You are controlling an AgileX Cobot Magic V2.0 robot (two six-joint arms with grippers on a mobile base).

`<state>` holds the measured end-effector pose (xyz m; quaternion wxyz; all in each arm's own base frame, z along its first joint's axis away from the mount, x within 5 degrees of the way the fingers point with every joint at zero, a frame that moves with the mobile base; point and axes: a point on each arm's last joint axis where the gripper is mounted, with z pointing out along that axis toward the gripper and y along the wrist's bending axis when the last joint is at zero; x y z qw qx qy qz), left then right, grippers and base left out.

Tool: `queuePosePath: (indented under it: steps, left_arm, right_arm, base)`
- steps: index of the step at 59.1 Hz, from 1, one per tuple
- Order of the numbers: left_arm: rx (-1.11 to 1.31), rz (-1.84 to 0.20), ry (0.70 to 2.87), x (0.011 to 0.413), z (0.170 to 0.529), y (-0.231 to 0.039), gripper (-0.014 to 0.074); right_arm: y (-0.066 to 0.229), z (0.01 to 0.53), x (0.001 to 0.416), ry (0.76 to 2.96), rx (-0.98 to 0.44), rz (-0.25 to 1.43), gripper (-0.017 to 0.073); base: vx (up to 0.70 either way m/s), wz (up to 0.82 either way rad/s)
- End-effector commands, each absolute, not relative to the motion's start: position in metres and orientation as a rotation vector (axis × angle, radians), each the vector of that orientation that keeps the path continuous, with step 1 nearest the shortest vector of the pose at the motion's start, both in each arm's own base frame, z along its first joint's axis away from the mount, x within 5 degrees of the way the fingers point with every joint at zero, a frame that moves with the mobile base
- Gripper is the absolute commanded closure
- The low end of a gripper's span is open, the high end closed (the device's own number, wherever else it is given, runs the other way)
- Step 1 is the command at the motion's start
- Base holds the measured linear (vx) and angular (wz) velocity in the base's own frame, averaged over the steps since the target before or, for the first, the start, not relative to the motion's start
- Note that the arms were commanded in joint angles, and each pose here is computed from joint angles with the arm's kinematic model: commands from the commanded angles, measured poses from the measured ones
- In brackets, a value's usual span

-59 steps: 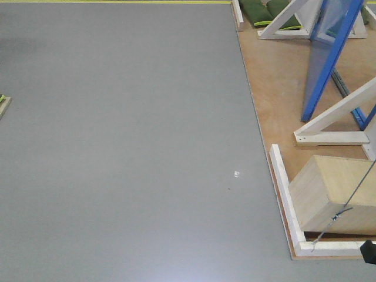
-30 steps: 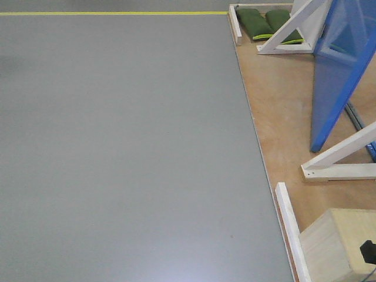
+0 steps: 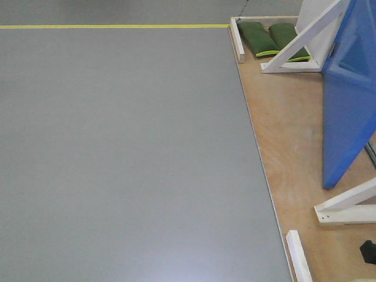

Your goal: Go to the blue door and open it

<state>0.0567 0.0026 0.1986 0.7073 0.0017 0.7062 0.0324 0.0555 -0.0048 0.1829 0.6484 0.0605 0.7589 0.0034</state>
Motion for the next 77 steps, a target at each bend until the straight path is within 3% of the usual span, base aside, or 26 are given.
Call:
queuePosePath:
  steps: [1,77]
  left_arm:
    - [0.007,0.058,1.443,0.0534,0.2168,0.0016,0.0521]
    - [0.007,0.057,1.442,0.0533,0.2169,0.0016,0.0521]
  right_arm:
    - [-0.0046,0.1915,0.0553,1.626,0.127,0.004,0.0561]
    - [-0.0045,0.1915,0.0553,1.626,0.125,0.006,0.0561]
  base:
    - [0.44,0.0]
    - [0.36,-0.02]
